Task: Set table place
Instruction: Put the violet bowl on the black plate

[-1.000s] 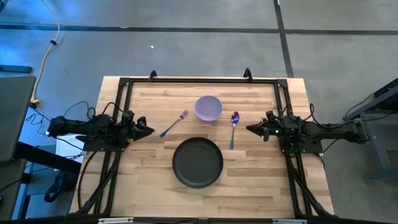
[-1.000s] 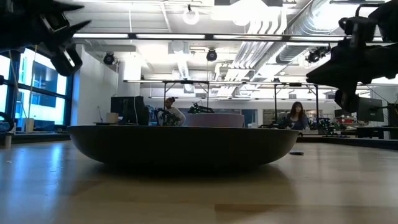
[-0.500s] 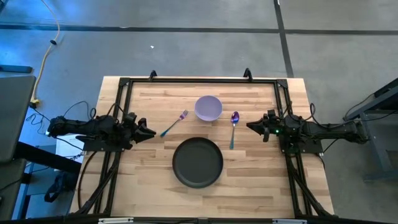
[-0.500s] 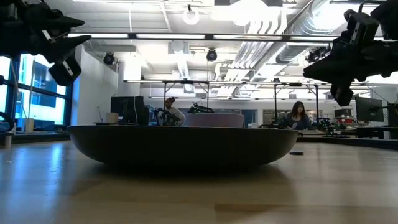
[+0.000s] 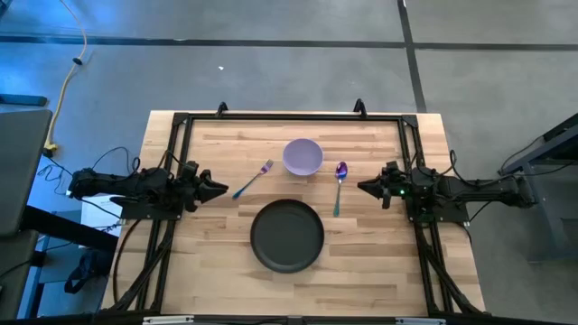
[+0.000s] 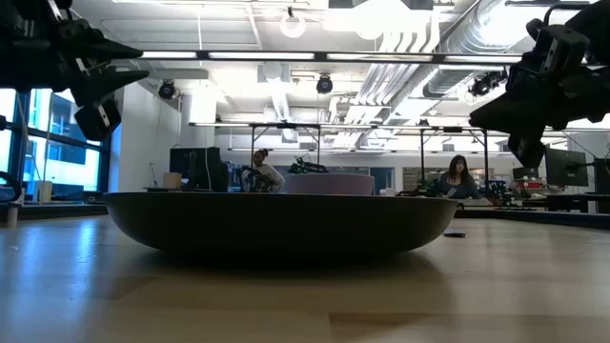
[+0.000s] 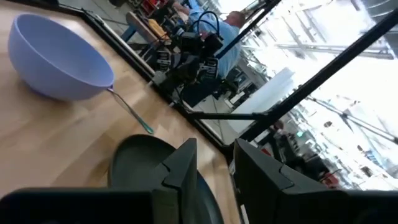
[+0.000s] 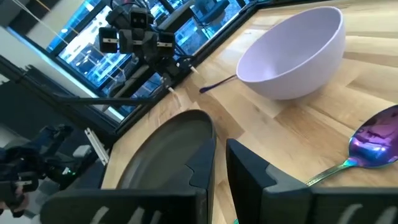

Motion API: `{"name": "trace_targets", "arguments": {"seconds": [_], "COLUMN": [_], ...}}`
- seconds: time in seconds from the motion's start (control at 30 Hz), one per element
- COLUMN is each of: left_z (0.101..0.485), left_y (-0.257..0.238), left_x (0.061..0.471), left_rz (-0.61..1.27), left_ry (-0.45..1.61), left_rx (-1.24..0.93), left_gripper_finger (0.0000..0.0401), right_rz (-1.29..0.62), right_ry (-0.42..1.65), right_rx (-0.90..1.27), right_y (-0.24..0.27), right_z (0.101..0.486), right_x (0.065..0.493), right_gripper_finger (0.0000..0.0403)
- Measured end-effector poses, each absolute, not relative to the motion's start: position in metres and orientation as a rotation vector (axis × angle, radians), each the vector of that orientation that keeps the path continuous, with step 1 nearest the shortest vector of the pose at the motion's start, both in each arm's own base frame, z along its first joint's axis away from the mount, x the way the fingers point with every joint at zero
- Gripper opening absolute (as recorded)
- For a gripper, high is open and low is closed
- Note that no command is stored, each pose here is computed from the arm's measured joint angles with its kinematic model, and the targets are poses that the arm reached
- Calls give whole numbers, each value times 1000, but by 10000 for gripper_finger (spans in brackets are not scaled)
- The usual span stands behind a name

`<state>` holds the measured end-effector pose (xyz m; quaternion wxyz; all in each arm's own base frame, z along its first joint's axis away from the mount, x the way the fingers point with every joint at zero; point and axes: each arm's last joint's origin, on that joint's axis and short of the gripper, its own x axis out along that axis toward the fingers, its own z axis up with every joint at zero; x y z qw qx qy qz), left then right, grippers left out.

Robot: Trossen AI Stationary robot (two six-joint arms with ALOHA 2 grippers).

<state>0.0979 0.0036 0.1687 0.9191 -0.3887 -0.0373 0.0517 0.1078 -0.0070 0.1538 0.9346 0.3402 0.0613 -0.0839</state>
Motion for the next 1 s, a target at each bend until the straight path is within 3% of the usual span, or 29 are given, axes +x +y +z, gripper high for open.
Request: {"name": "trace_targets", "arguments": {"seconds": [0.37,0.73,1.0], "left_z": [168,169,168], "left_y": [4,4,4], "left_x": [98,99,99], "left_rz": [109,110,110], "left_ry": [-71,-77,-76], "left_rx": [-793,-872,-884], "left_gripper_finger": [95,95,95], "right_rz": [-145,-134,-127], "right_ry": [37,-63,-81], "right_rx": [713,680,742], "right_y": [-7,-8,-8], "right_z": [162,172,173], "right_x": [109,109,109], "right_gripper_finger": [33,107,113]}}
